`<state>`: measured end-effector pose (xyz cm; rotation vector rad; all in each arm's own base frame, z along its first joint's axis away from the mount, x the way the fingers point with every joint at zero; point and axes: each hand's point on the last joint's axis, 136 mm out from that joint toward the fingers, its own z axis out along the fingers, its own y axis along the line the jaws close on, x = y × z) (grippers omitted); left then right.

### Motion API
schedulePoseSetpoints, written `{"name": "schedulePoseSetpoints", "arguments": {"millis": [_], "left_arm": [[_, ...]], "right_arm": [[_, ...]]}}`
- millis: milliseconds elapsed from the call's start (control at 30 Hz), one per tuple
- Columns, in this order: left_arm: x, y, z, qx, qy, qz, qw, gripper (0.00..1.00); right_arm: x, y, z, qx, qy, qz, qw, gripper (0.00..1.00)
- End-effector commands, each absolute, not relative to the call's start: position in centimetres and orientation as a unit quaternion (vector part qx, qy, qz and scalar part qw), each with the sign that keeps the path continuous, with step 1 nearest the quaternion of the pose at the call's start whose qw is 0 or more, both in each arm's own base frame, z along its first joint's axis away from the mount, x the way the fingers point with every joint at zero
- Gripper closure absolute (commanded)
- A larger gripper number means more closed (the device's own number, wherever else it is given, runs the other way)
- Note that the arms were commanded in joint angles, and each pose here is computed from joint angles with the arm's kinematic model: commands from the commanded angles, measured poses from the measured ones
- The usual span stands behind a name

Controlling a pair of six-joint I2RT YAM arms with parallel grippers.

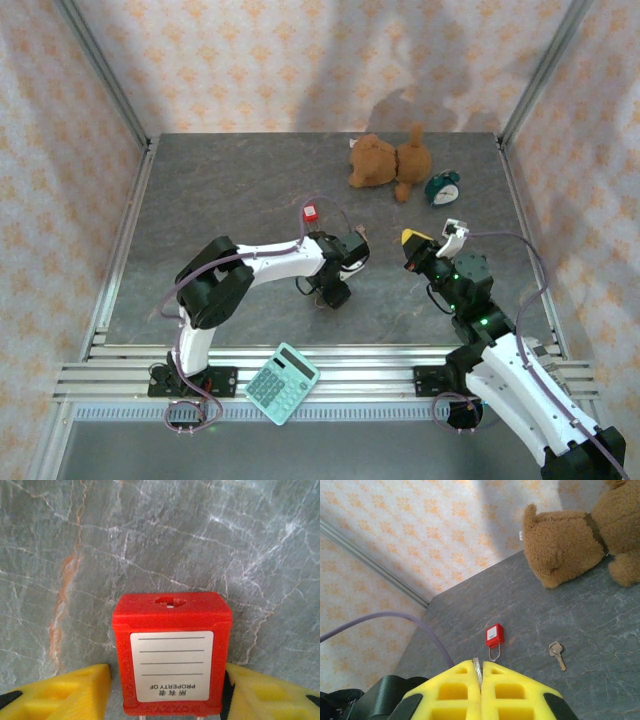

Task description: Unlock with the key

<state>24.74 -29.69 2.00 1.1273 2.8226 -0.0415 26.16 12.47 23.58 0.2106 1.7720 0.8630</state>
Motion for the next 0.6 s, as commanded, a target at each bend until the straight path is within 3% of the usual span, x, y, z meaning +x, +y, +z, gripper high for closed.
{"name": "schedulePoseSetpoints", "arguments": {"millis": [0, 567], "left_arm": [[25.6, -29.7, 2.4, 0.356, 0.933, -0.003, 0.049, 0.41], [25.5, -28.4, 1.6, 0.337, 0.94, 0.036, 0.025, 0.48]], "right_arm": [[26.1, 12.2, 23.8, 0.089, 0.741, 0.363, 0.558, 0.97], [26.1, 12.2, 23.5, 0.091, 0.741, 0.363, 0.557, 0.97]]}}
